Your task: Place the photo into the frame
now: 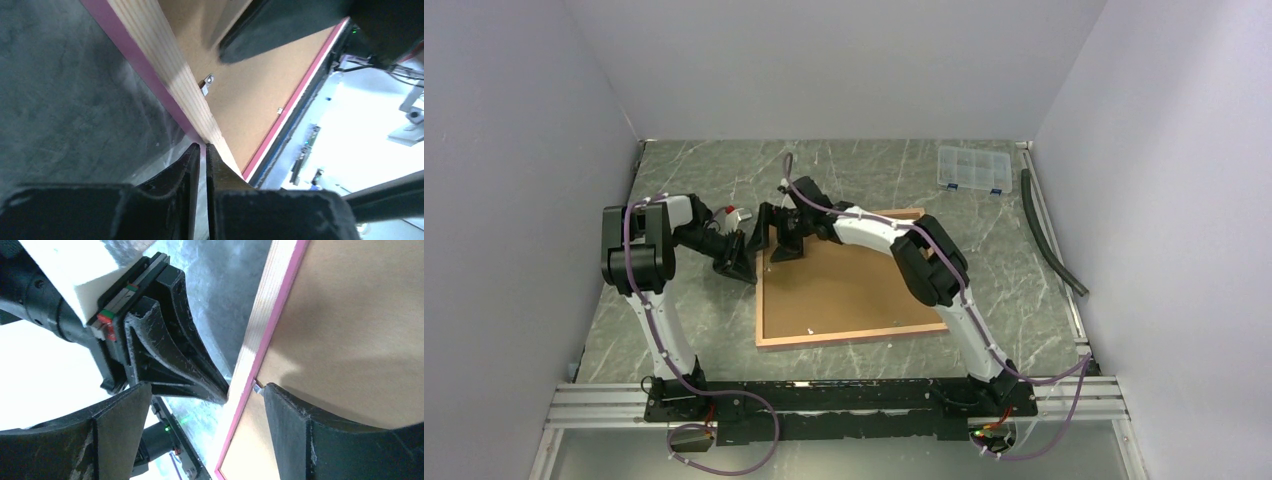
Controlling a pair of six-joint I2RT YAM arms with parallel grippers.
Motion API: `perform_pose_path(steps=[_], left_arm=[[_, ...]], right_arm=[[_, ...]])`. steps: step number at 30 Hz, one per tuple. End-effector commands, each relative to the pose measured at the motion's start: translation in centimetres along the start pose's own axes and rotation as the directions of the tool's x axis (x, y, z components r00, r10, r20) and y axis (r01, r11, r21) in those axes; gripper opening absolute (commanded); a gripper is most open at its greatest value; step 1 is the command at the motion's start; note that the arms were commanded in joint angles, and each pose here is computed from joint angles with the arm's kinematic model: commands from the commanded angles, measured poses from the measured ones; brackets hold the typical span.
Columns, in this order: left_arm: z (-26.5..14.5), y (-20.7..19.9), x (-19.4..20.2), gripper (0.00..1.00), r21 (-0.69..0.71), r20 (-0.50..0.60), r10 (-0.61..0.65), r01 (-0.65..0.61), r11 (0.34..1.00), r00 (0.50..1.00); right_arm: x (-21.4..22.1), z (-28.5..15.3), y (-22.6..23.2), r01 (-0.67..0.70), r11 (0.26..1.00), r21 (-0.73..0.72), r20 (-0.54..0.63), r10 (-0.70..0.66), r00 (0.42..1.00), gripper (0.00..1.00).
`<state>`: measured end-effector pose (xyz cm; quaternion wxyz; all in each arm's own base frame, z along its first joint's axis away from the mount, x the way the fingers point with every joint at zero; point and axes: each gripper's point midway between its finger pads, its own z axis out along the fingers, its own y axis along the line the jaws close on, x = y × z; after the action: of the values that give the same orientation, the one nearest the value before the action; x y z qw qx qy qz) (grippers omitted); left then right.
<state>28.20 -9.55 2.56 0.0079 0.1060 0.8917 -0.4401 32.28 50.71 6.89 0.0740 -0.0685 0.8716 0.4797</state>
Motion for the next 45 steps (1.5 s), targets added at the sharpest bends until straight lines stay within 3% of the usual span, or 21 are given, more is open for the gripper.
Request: perform_pose_path(steps=[1, 4, 8, 12, 17, 25, 34, 45], left_arm=[[-2.4, 0.2, -1.2, 0.17, -0.113, 0.02, 0.156, -0.153, 0.982, 0.988], [-3.0, 0.0, -0.7, 0.22, -0.148, 0.01, 0.198, -0.194, 0.97, 0.98], [-3.2, 0.7, 0.7, 0.27, -0.213, -0.044, 0.264, -0.267, 0.94, 0.964], [-2.1, 1.4, 2.8, 0.27, -0.291, -0.151, 0.341, -0.372, 0.882, 0.928], [-0.4, 1.6, 4.4, 0.26, -0.334, -0.269, 0.405, -0.479, 0.812, 0.874], [0.7, 1.2, 6.1, 0.25, -0.344, -0.352, 0.439, -0.55, 0.761, 0.827], [1.7, 0.4, 6.9, 0.24, -0.321, -0.384, 0.457, -0.581, 0.748, 0.802], [4.6, -2.0, 7.9, 0.23, -0.247, -0.439, 0.488, -0.624, 0.741, 0.754]], right_arm=[[-5.8, -8.2, 4.6, 0.135, 0.991, -0.005, 0.211, -0.131, 0.969, 0.89], [-7.0, -14.3, 3.7, 0.102, 0.994, 0.048, 0.323, -0.112, 0.94, 0.99], [-6.9, -23.0, -2.3, -0.048, 0.98, 0.194, 0.48, -0.052, 0.876, 1.0], [-4.3, -30.9, -11.0, -0.265, 0.882, 0.39, 0.609, -0.031, 0.792, 1.0], [-0.6, -35.6, -17.0, -0.416, 0.812, 0.409, 0.695, 0.018, 0.718, 1.0], [1.3, -35.7, -22.2, -0.486, 0.752, 0.446, 0.698, 0.048, 0.715, 1.0], [-0.9, -31.0, -23.2, -0.461, 0.787, 0.411, 0.614, 0.135, 0.777, 1.0], [-9.9, -20.8, -17.7, -0.285, 0.864, 0.415, 0.456, 0.074, 0.887, 1.0]])
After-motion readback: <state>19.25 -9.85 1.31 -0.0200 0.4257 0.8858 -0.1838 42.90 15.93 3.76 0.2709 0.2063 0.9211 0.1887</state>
